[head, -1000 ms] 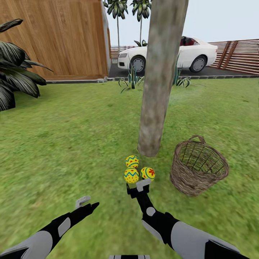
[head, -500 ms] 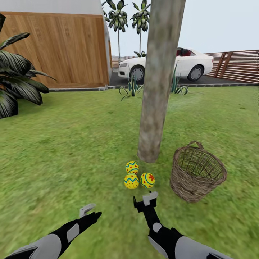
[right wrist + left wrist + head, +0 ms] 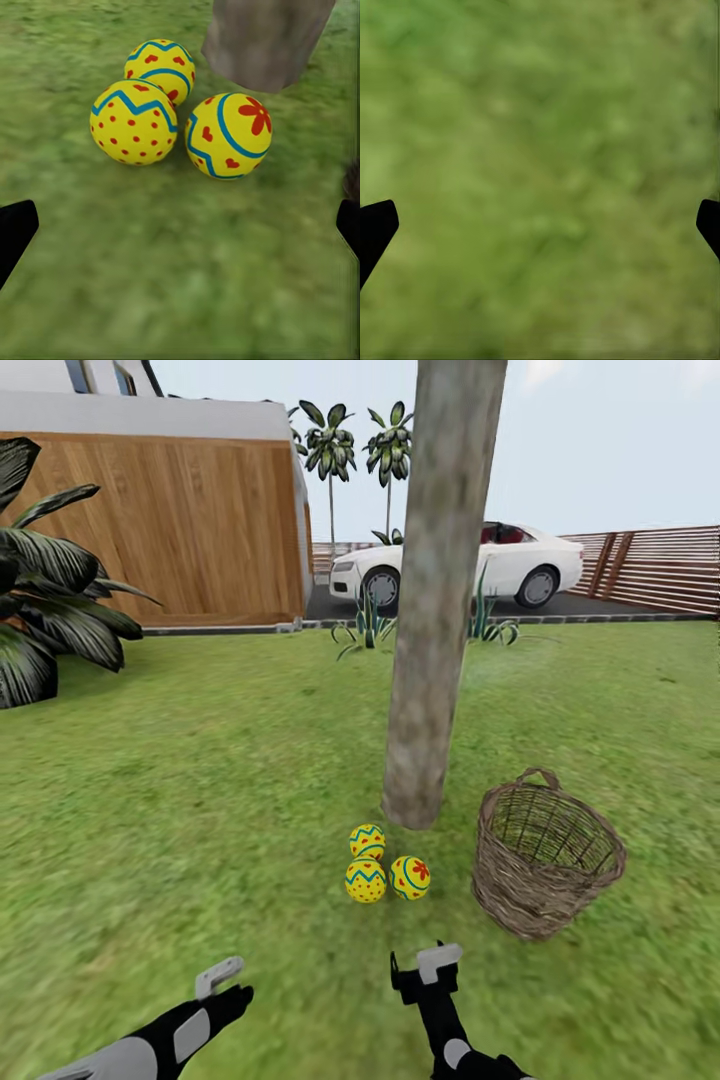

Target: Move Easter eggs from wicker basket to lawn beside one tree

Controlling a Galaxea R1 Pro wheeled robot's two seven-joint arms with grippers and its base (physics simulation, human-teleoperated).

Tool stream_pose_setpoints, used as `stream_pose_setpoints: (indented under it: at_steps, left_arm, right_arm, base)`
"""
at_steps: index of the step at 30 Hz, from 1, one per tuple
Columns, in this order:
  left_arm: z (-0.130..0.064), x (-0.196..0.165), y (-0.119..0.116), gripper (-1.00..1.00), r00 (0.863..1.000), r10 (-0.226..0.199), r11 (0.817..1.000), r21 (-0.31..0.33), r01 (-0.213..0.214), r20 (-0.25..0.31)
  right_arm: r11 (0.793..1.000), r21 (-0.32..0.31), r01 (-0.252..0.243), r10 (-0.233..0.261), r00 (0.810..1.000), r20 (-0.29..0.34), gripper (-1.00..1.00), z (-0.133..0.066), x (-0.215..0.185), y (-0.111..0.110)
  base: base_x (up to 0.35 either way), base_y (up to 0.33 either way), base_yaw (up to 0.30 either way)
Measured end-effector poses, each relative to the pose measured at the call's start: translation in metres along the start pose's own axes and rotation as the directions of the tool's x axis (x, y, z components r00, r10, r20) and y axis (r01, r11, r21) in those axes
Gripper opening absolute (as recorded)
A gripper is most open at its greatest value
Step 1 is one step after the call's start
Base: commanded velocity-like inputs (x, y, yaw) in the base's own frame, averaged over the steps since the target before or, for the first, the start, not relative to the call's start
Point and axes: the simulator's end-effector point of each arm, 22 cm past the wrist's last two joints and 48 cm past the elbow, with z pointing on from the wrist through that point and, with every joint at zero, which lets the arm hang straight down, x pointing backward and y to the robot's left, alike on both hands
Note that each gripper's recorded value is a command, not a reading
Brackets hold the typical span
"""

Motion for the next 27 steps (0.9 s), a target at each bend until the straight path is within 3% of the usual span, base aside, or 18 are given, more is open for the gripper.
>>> stream_pose_setpoints:
  at_steps: [9, 19, 27]
  left_arm:
    - [-0.01, 0.007, -0.009, 1.0, 1.0, 0.005, 1.0, 0.023, -0.005, 0.02]
    - [-0.025, -0.007, -0.019, 1.0, 0.999, 0.008, 0.999, 0.032, -0.009, 0.032]
    - [-0.039, -0.018, -0.024, 1.0, 0.999, 0.038, 0.999, 0.031, -0.039, 0.032]
  right_arm:
    - [0.997, 0.063, 0.044, -0.042, 0.999, -0.021, 1.0, -0.01, 0.01, -0.032]
    - [0.997, 0.061, 0.046, -0.045, 0.999, -0.008, 1.0, -0.013, -0.013, -0.033]
    - [0.997, 0.06, 0.046, -0.046, 0.999, -0.008, 1.0, -0.017, -0.031, -0.035]
  base:
    - [0.0, 0.0, 0.0]
    - [0.0, 0.0, 0.0]
    - [0.0, 0.0, 0.0]
